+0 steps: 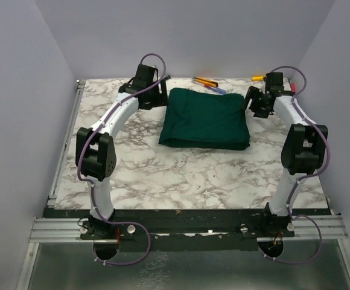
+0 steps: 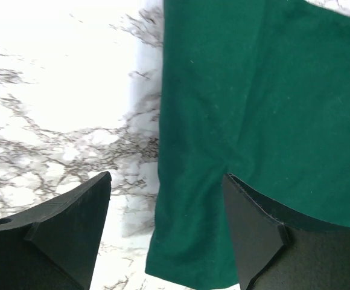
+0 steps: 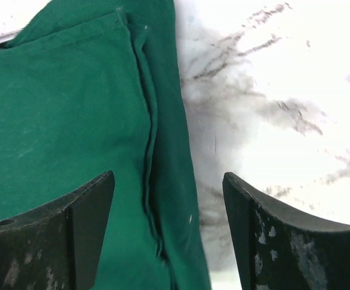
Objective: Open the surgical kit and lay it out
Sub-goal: Adjust the surgical kit at the center of the board, then open the surgical kit at the center of the board.
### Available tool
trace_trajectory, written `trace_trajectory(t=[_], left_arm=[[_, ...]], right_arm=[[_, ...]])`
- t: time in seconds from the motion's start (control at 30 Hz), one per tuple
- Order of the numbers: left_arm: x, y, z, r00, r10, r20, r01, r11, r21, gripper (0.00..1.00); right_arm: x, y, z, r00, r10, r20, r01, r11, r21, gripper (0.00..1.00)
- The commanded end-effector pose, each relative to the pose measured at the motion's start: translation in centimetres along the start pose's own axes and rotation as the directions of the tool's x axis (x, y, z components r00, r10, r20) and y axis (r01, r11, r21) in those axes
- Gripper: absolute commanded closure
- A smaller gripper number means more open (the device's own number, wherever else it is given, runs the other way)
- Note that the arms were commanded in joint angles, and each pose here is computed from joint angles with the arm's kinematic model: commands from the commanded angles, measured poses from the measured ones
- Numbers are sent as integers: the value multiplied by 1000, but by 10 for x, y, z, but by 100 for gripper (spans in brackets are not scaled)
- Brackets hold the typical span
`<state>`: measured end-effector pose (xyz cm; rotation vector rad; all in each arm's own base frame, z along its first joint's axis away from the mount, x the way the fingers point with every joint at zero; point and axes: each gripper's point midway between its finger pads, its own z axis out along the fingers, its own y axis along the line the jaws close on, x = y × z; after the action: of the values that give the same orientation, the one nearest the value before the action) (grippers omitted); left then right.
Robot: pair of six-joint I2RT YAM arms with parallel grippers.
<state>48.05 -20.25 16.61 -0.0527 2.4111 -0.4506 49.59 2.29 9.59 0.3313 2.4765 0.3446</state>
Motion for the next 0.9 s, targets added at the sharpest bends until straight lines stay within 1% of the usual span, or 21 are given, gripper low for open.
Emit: trace_trajectory(t=[0.0, 0.07, 0.2, 0.27, 0.33, 0.43, 0.5, 0.6, 0.73, 0.8, 0.87], left_arm=[[-31, 13, -33, 992, 47, 120, -38, 996, -77, 25], [-35, 16, -41, 988, 70, 140, -56, 994, -99, 25], [-43, 21, -55, 979, 100, 175, -77, 988, -133, 25], [-46, 20, -59, 976, 113, 185, -89, 987, -132, 25], [-48, 19, -63, 974, 120, 193, -96, 987, -131, 25], [-51, 21, -66, 972, 109, 210, -80, 987, -142, 25], [-50, 18, -66, 972, 104, 209, -78, 989, -129, 25], [-47, 14, -63, 976, 97, 197, -77, 992, -104, 25], [-42, 4, -58, 982, 74, 174, -67, 997, -45, 25], [-40, -1, -54, 985, 61, 164, -59, 998, -18, 25], [-39, -8, -51, 988, 49, 150, -53, 998, 22, 25]], right_arm=[[-2, -1, -66, 978, 198, 61, -203, 974, 105, 23], [24, 2, -77, 958, 288, 9, -288, 952, 104, 27], [77, 14, -92, 882, 465, -81, -460, 885, 68, 39], [89, 25, -101, 846, 526, -91, -528, 849, 6, 43], [101, 25, -104, 805, 586, -88, -588, 809, 1, 44], [111, 19, -103, 763, 642, -72, -642, 766, 27, 45], [114, 17, -102, 751, 657, -69, -655, 754, 45, 45], [117, 16, -98, 718, 692, -78, -689, 722, 64, 44], [113, 25, -92, 672, 734, -94, -736, 676, 15, 45], [112, 27, -89, 658, 746, -103, -749, 662, 9, 47], [107, 30, -90, 655, 748, -105, -753, 658, -9, 54]])
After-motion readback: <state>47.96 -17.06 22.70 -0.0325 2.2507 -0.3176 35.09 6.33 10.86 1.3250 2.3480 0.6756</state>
